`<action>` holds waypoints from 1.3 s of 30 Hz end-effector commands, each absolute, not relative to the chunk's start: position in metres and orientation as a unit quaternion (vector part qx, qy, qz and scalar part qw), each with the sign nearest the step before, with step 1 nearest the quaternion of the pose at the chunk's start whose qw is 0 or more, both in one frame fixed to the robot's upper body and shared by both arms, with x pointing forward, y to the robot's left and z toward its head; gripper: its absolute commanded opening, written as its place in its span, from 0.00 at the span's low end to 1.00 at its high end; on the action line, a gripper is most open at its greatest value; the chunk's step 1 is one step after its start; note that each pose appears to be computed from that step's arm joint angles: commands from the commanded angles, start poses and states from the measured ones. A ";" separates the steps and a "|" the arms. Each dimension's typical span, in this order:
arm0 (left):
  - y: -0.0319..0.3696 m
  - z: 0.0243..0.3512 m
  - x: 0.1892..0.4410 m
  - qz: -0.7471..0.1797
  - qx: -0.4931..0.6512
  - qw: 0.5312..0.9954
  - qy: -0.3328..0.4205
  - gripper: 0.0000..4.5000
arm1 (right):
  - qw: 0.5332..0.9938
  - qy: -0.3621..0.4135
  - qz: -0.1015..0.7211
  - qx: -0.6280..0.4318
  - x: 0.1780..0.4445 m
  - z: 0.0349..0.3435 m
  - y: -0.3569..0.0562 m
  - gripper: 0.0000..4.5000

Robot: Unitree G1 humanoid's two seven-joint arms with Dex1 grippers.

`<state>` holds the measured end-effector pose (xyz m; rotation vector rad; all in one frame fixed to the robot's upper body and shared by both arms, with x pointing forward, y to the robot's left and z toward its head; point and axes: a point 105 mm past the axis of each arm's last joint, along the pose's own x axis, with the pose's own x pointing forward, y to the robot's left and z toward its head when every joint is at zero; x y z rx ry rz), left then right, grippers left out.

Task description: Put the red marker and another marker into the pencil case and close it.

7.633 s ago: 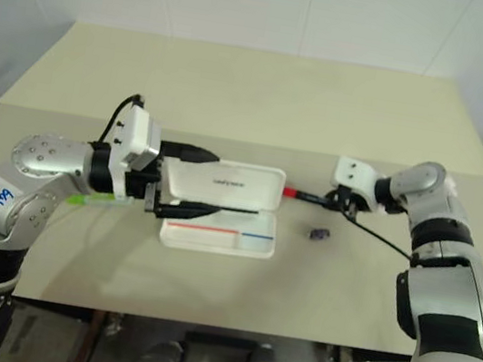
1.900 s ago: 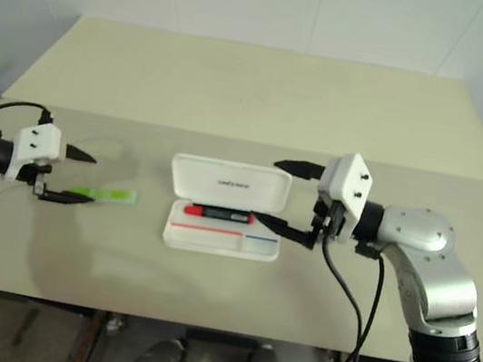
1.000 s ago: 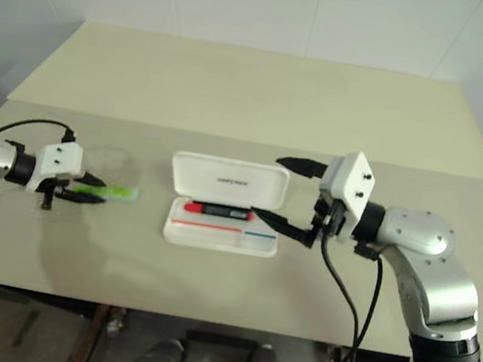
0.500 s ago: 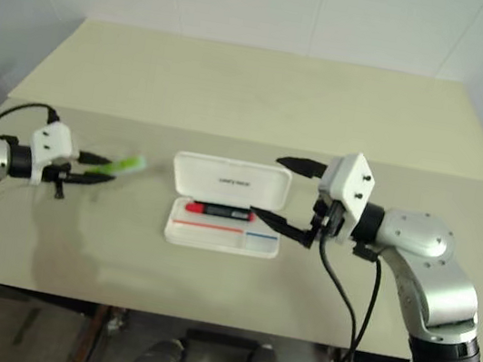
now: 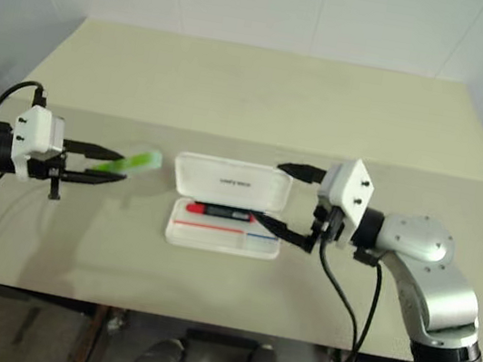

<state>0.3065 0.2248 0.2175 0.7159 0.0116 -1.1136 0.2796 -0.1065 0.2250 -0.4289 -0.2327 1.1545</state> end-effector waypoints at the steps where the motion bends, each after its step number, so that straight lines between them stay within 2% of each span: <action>1: 0.210 0.228 0.302 -0.532 0.326 0.781 -0.015 0.24 | 0.804 -0.150 0.530 -0.223 0.274 0.243 -0.110 1.00; 12: 0.147 0.223 0.294 -0.619 0.285 0.731 -0.029 0.24 | 0.800 -0.082 0.527 -0.276 0.258 0.216 -0.136 1.00; 19: 0.124 0.204 0.309 -0.633 0.298 0.714 -0.015 0.24 | 0.812 -0.074 0.517 -0.262 0.250 0.214 -0.143 1.00; 27: 0.092 0.203 0.324 -0.633 0.303 0.712 -0.026 0.24 | 0.819 -0.087 0.504 -0.260 0.249 0.219 -0.140 1.00; 34: 0.084 0.196 0.314 -0.652 0.290 0.701 -0.011 0.24 | 0.823 -0.092 0.498 -0.257 0.250 0.222 -0.138 1.00; 39: 0.097 0.188 0.308 -0.644 0.288 0.708 0.021 0.24 | 0.826 -0.095 0.494 -0.254 0.252 0.221 -0.137 1.00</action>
